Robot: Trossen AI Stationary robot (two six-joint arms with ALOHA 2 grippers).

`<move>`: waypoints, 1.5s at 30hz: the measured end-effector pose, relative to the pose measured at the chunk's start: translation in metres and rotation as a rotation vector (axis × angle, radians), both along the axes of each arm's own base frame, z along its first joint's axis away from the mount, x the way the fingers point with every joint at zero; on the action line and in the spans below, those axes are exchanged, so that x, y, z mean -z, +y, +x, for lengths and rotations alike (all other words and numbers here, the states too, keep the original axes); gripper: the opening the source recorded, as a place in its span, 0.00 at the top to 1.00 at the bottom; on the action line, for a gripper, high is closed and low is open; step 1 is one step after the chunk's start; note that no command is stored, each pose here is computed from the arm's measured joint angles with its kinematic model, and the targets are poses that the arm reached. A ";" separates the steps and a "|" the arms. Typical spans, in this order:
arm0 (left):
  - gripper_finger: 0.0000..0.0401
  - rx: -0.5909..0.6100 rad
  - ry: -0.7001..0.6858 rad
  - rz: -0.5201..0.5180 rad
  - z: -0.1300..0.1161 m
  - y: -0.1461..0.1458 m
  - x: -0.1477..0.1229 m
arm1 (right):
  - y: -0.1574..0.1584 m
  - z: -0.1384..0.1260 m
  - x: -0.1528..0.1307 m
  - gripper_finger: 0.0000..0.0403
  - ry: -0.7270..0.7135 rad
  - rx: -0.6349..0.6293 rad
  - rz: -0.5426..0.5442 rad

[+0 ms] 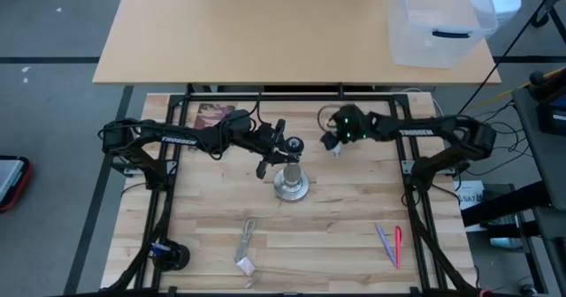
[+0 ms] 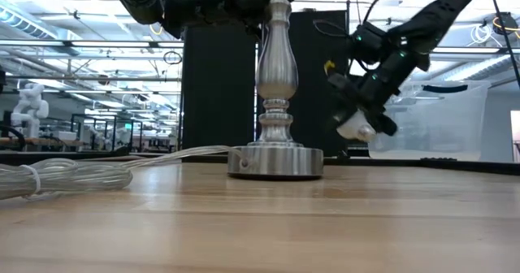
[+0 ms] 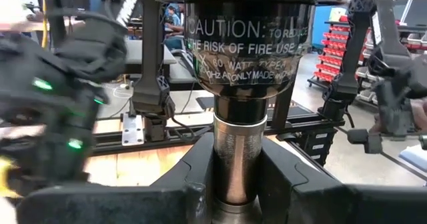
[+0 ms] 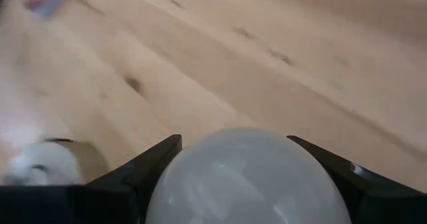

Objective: Screw lightbulb
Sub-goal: Remove the lightbulb from the silver lamp and put it on the table

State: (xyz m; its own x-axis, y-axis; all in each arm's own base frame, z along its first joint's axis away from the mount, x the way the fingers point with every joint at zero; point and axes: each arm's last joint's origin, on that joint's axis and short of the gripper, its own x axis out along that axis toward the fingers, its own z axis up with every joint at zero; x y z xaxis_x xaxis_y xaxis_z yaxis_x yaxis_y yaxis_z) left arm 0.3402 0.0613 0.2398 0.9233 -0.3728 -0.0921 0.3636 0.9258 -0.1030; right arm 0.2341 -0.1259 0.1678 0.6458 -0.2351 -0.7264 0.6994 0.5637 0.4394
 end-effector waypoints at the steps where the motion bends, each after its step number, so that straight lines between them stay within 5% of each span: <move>1: 0.81 -0.003 0.000 -0.003 0.000 0.000 0.000 | 0.006 0.000 0.004 0.37 0.009 0.005 0.004; 15: 0.81 -0.077 -0.003 0.000 0.001 0.002 0.000 | 0.082 0.018 0.014 0.37 0.007 0.083 -0.189; 35: 0.81 -0.059 -0.026 0.081 0.003 -0.012 0.000 | 0.127 0.030 0.056 0.37 0.057 0.173 -0.152; 45: 0.38 -0.085 -0.057 0.059 0.006 -0.024 -0.002 | 0.128 0.030 0.056 0.35 0.067 0.142 -0.166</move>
